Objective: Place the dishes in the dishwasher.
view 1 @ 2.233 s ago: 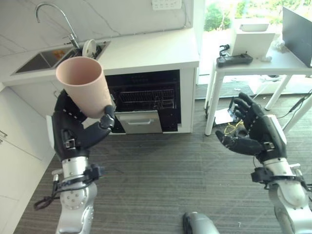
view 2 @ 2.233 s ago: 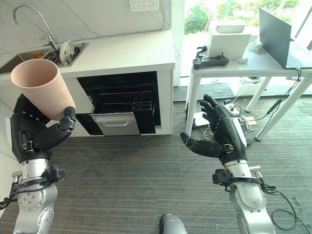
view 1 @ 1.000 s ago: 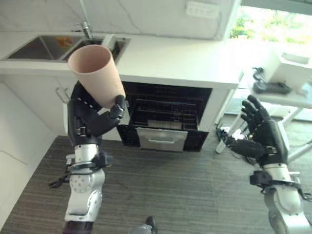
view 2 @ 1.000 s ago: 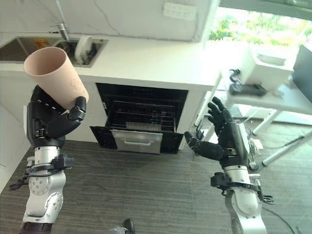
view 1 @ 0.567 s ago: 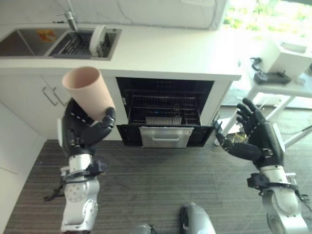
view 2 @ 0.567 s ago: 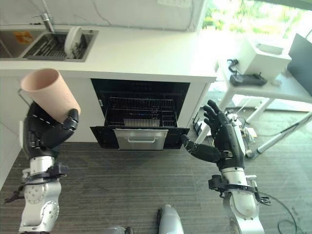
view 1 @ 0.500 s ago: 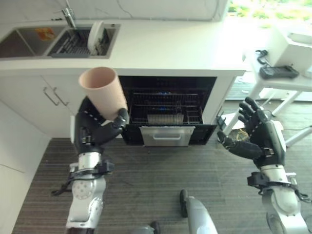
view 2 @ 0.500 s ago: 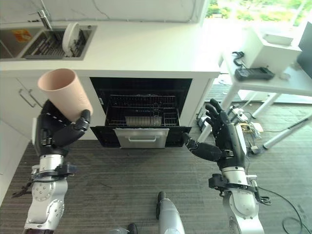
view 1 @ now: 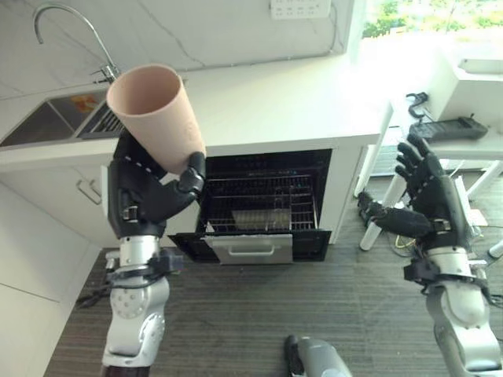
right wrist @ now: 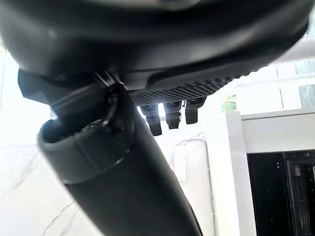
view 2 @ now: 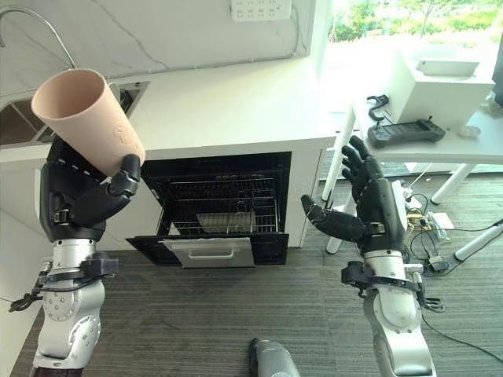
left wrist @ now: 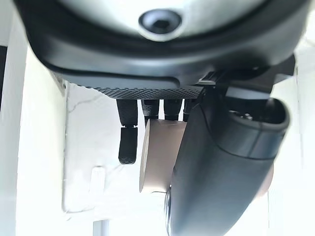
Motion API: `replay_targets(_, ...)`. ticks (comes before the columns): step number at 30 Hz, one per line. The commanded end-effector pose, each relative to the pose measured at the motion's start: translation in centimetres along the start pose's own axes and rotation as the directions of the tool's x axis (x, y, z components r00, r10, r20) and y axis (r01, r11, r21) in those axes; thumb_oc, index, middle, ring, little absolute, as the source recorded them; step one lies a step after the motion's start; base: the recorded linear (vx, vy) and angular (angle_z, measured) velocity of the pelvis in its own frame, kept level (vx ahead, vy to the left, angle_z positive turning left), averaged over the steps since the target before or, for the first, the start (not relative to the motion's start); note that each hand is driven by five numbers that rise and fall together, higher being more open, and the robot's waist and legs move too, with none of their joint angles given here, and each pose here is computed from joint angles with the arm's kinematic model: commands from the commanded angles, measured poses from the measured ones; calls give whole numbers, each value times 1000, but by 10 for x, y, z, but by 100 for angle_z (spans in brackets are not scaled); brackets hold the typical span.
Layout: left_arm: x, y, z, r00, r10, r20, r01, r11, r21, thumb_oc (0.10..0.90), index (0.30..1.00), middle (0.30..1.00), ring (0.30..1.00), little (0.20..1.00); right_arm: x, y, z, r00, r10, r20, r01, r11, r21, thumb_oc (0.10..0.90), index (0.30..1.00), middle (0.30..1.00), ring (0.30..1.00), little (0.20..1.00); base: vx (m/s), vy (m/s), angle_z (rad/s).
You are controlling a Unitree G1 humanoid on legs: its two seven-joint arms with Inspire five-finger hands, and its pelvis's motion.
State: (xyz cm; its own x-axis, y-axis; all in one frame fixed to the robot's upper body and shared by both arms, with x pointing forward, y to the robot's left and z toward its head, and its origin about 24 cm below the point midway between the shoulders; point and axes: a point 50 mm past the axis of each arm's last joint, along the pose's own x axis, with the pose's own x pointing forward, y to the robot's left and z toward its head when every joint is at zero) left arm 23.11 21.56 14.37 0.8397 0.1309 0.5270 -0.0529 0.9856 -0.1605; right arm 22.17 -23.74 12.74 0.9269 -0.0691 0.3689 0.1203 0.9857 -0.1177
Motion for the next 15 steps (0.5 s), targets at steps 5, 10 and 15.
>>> replay_targets(5, 4, 5, 45, 963, -33, 267, 26, 999, 26, 400, 300, 300, 300, 300, 10, -2, 42, 974, 60, 216, -55, 998, -30, 800, 900, 900, 900, 900, 254, 290, 24)
replay_targets(10, -1, 10, 43, 961, -15, 275, 7, 1000, 30, 400, 300, 300, 300, 300, 14, -1, 44, 972, 75, 224, -76, 997, -4, 800, 900, 900, 900, 900, 279, 283, -57)
replay_targets(15, 13, 3, 46, 953, -76, 294, 52, 995, 88, 400, 300, 300, 300, 300, 4, 0, 45, 970, 39, 239, -61, 994, 86, 800, 900, 900, 900, 900, 296, 276, -30)
